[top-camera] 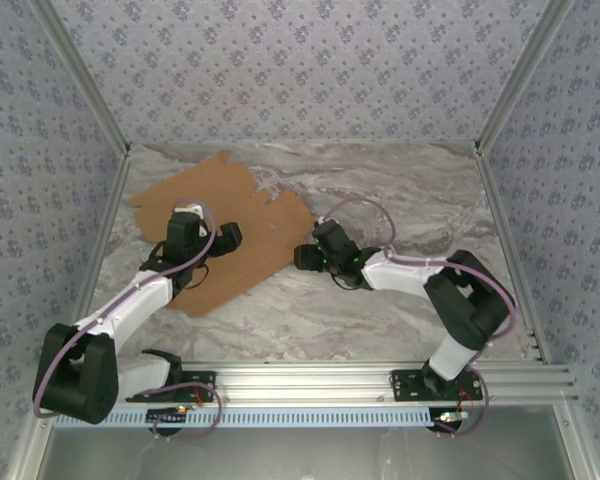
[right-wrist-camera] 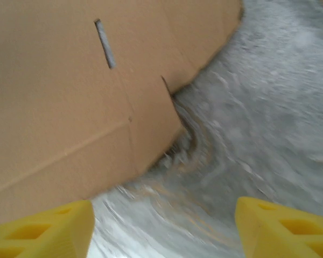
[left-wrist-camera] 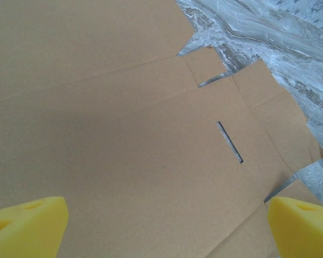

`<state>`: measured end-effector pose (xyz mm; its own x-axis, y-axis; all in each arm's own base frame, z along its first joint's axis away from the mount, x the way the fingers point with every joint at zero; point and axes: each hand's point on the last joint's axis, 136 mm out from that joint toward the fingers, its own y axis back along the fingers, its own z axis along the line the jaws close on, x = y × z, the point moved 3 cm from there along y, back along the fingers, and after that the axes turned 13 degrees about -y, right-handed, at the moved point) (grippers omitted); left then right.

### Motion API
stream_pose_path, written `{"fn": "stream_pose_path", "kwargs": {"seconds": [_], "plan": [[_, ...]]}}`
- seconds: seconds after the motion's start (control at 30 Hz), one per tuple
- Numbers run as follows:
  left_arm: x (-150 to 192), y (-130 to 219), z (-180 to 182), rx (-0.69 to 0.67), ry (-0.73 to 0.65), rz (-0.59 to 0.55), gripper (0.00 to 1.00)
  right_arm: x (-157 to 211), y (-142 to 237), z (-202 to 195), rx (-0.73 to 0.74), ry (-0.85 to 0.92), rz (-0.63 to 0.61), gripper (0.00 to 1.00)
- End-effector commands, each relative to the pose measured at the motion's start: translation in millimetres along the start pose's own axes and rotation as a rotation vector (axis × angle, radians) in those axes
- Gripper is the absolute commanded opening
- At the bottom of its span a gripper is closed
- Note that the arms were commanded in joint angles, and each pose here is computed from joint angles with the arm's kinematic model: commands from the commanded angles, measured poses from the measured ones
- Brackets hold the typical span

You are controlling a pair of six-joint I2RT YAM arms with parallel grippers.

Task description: Fold the paper box

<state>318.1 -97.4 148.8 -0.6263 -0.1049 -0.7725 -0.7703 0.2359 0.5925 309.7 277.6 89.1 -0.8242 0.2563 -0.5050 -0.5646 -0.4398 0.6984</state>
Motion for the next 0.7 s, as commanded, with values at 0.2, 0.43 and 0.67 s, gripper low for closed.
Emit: {"fn": "stream_pose_path", "kwargs": {"seconds": [0.2,0.43,0.67], "plan": [[-6,4,2,-0.036,-0.006,-0.007,0.96,-16,-42,13,-0.079,-0.128,-0.007,0.52],[-9,4,1,-0.034,-0.005,-0.013,0.96,-17,-55,11,-0.108,-0.141,-0.014,0.24],[-40,17,-11,0.028,-0.029,-0.179,0.96,-63,-17,17,-0.212,0.034,-0.093,0.04]]}}
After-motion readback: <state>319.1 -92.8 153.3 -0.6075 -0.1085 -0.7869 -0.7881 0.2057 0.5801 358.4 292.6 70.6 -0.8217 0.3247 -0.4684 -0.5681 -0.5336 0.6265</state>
